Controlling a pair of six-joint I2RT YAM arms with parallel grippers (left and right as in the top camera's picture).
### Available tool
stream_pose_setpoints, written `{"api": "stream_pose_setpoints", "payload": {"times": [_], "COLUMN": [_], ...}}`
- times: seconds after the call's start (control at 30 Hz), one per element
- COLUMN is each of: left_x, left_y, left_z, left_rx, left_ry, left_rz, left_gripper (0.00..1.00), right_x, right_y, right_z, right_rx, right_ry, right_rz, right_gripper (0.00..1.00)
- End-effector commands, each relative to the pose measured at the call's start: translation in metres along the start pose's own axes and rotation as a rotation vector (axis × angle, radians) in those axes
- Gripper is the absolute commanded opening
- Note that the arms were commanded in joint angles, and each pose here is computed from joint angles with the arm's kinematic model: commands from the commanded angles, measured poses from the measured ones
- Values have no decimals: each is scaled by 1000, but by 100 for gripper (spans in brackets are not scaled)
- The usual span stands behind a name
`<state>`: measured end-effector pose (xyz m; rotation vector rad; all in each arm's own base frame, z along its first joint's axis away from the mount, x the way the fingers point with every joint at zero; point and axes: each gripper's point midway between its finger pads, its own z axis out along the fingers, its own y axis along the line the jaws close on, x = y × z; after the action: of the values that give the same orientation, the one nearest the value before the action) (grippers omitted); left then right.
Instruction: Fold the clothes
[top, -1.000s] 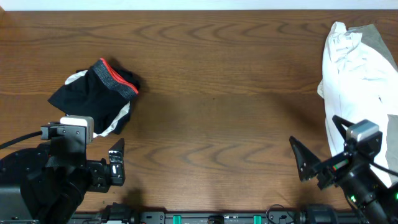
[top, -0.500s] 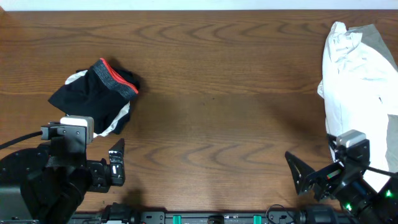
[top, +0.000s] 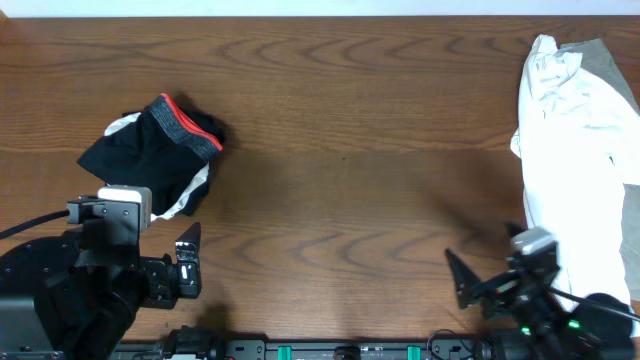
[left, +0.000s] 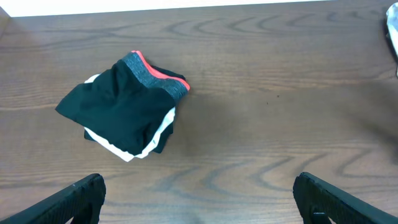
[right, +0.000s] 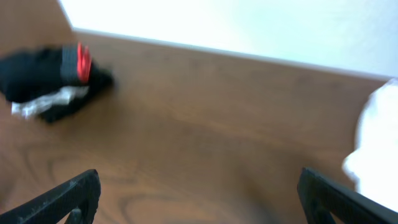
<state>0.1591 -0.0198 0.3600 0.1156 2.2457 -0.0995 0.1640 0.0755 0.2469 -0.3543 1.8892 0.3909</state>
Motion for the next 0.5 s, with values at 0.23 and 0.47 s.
{"api": "stream_pose_setpoints", "payload": {"times": [0.23, 0.47], "left_x": [1, 1], "left_y": [2, 2], "left_z": [1, 1], "left_rx": [-9, -9], "left_ry": [6, 6], "left_rz": [0, 0], "left_gripper": [98, 98], "right_x": [73, 94], "right_y": [-7, -13], "right_z": [52, 74], "right_rx": [-50, -59], "right_ry": [-9, -21], "right_rz": [-38, -42], "right_gripper": [99, 99]}}
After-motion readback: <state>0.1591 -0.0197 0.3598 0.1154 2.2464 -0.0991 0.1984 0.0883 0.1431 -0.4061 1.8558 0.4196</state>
